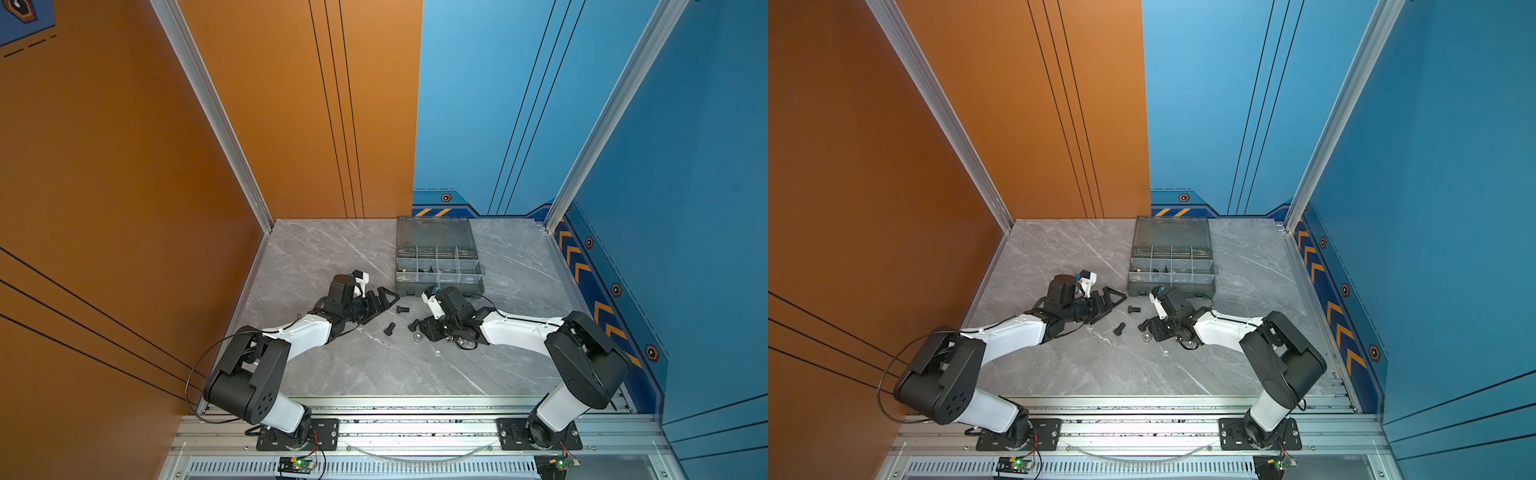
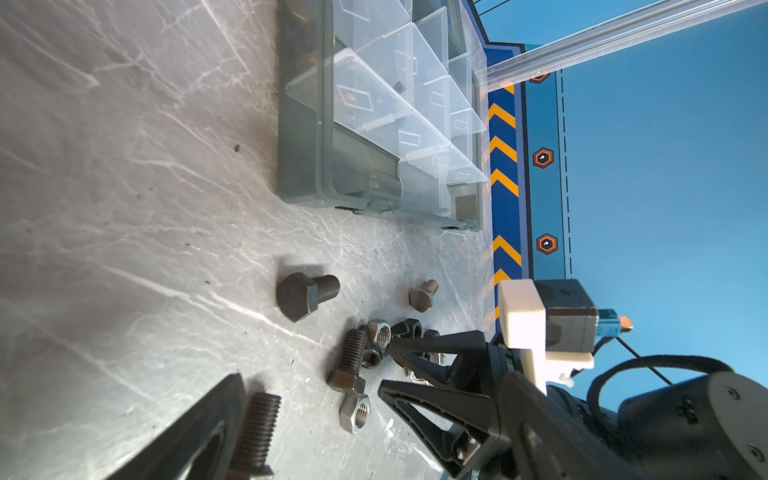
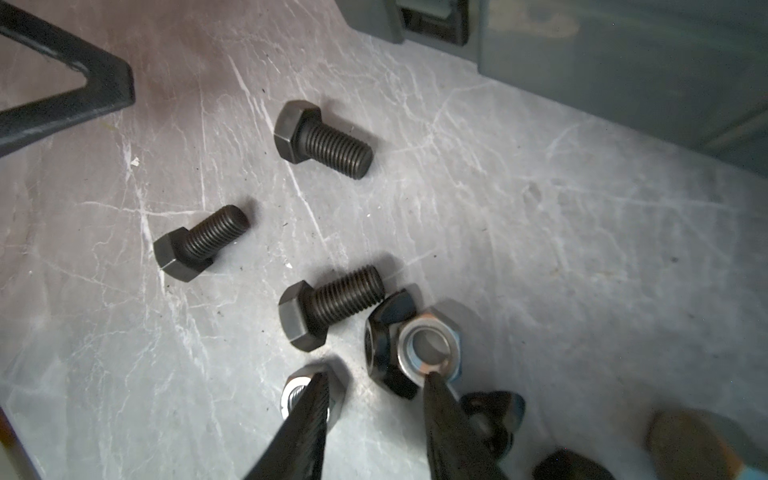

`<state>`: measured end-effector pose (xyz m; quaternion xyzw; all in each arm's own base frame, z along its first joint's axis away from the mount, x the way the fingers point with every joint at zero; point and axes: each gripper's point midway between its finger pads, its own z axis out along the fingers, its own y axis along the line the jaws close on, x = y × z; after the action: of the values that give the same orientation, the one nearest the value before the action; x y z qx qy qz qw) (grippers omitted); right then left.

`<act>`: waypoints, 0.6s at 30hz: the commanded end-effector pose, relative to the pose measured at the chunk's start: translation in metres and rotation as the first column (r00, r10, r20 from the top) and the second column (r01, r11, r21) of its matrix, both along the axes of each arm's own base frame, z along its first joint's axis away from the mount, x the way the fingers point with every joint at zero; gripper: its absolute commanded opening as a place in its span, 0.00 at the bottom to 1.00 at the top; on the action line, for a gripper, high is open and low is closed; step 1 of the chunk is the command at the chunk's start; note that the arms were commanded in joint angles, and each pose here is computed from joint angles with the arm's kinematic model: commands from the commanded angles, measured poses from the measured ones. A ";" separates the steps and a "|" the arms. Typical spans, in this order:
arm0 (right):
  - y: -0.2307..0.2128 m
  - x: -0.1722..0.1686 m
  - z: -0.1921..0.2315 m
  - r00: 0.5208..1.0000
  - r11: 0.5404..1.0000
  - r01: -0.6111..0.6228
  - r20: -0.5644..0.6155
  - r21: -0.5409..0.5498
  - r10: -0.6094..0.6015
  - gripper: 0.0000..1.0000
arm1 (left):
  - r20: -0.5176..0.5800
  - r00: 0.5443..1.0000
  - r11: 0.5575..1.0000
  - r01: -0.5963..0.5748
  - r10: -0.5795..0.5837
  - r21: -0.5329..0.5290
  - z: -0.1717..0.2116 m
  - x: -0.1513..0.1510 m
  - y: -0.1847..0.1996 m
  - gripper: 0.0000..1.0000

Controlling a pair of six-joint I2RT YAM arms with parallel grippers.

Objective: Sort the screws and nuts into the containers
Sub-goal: 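Lower the right gripper among the nuts and grasp a black wing nut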

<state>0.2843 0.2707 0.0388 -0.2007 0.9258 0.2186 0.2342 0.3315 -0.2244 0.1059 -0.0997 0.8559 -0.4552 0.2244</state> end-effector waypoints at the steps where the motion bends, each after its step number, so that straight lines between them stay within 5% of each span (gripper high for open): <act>1: -0.003 -0.006 -0.004 1.000 1.000 0.010 -0.019 -0.008 -0.010 0.41 | 0.006 1.000 1.000 0.012 -0.012 0.022 -0.004 0.000 -0.001 0.98; 18: -0.046 0.007 0.014 0.982 0.978 0.185 0.065 -0.096 -0.179 0.41 | 0.008 1.000 1.000 0.013 -0.013 0.024 -0.004 -0.001 -0.001 0.98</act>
<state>0.2931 0.2473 0.0639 -0.1658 0.9283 0.1834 0.2779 0.3314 -0.2244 0.1054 -0.0998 0.8561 -0.4549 0.2240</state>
